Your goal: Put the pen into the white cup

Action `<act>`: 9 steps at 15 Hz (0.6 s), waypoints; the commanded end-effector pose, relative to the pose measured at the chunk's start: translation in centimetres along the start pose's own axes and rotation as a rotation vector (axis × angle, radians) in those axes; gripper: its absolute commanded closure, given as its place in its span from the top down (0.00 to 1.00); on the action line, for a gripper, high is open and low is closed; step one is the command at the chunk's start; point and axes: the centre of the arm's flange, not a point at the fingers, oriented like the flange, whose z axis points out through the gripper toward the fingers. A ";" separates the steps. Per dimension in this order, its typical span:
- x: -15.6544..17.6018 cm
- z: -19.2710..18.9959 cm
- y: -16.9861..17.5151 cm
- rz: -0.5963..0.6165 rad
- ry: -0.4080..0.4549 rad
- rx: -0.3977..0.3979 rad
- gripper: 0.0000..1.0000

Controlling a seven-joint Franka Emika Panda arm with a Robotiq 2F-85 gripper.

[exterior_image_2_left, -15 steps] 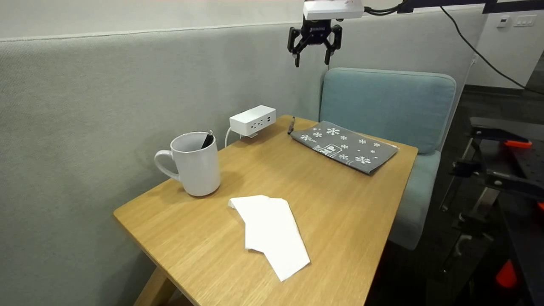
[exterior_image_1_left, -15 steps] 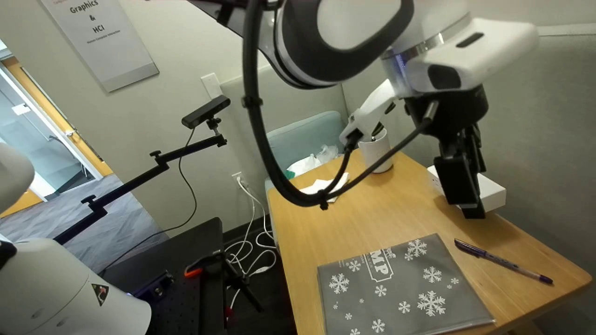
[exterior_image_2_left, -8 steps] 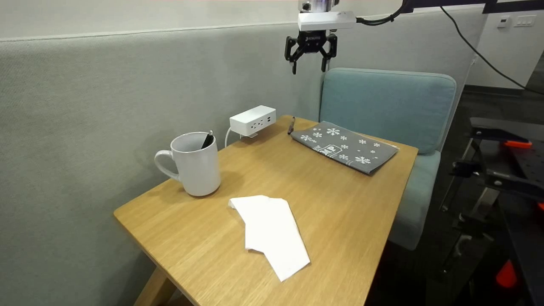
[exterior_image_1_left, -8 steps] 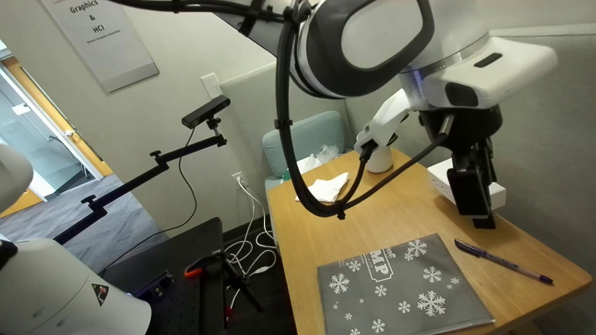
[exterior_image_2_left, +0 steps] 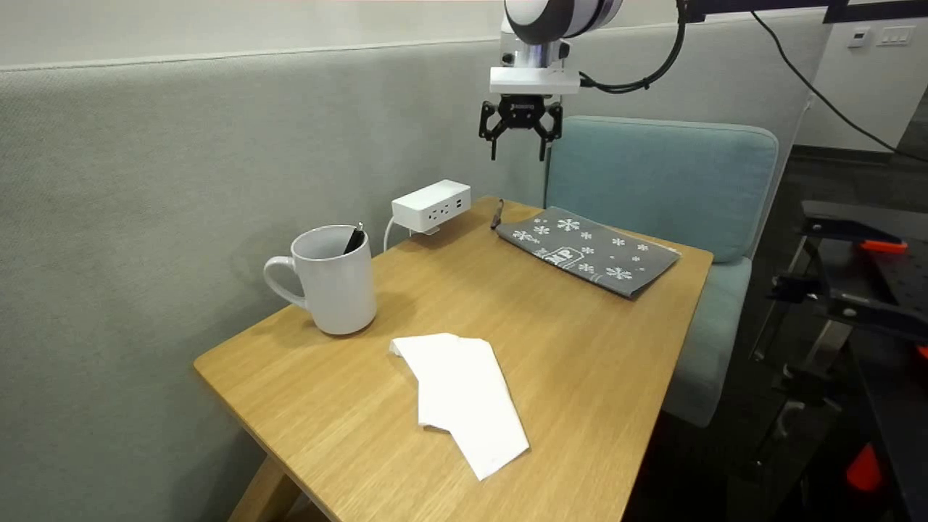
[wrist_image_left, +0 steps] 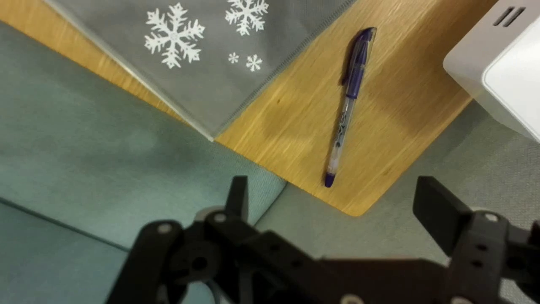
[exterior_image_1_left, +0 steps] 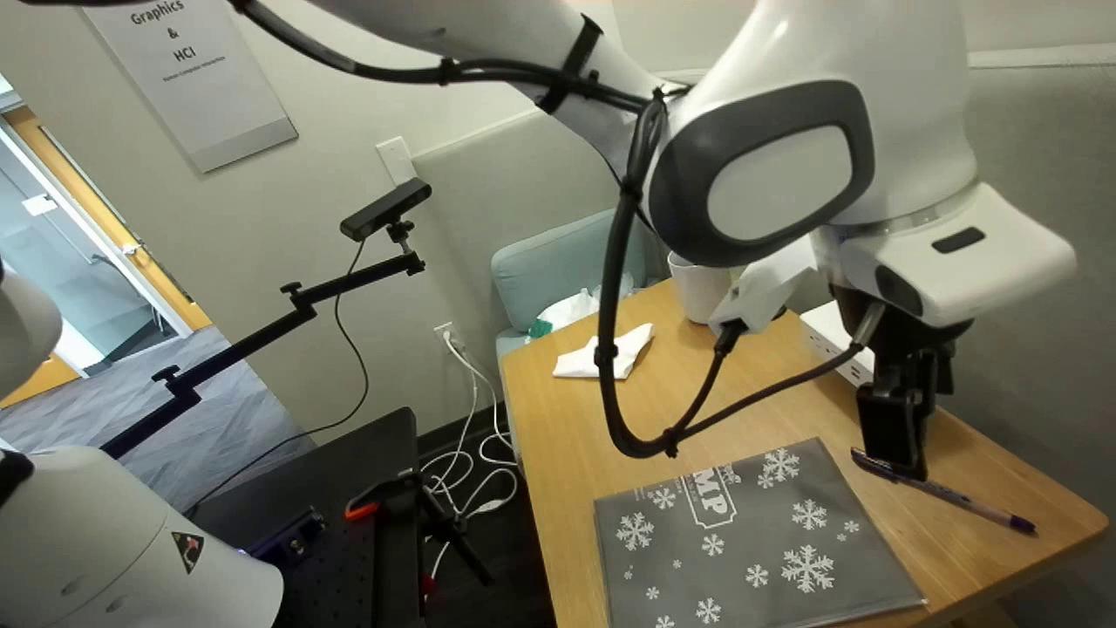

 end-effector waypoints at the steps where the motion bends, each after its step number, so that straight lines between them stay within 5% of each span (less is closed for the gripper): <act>1: 1.2 4.0 -2.1 0.027 -0.042 0.002 1.00; 9: 2.0 10.1 -3.2 0.022 -0.110 0.046 1.00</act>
